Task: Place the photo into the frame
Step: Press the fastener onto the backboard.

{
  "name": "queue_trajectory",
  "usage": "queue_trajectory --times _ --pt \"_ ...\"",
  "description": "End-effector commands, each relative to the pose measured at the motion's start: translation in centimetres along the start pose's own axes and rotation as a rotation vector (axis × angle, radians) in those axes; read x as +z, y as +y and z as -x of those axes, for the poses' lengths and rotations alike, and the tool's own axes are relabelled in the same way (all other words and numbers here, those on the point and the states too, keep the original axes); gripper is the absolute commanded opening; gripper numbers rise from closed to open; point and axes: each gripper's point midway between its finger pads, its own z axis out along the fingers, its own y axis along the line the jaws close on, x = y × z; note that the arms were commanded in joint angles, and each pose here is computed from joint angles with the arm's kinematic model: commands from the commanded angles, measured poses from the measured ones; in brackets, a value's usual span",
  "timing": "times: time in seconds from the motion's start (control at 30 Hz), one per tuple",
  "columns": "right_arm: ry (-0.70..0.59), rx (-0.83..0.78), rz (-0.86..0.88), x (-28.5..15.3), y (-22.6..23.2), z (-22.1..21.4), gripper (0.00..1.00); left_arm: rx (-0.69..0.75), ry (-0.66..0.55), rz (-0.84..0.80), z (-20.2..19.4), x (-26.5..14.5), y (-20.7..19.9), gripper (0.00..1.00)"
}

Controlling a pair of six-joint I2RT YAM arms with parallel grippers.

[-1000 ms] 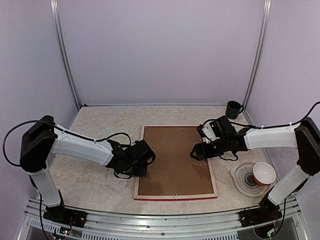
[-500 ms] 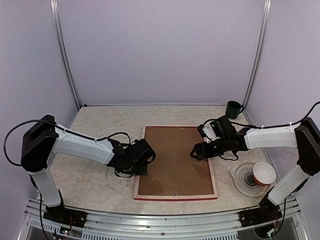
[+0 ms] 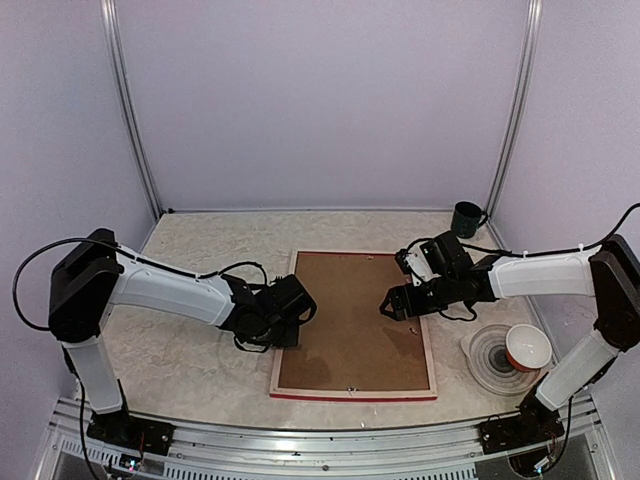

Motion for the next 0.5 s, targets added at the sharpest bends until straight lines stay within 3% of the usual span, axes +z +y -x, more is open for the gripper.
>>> queue_trajectory --times 0.0,0.23,0.47 --pt "0.011 0.018 -0.025 0.1 -0.7 0.0 0.86 0.116 0.146 0.012 -3.5 0.9 0.6 0.00" --pt "0.068 0.068 -0.092 1.7 -2.8 -1.3 0.90 0.198 0.159 0.061 -3.2 1.0 0.9 0.00" --pt "0.067 0.114 -0.104 1.7 -3.8 -1.3 0.92 0.290 0.073 0.183 0.0 -0.5 1.4 0.00"
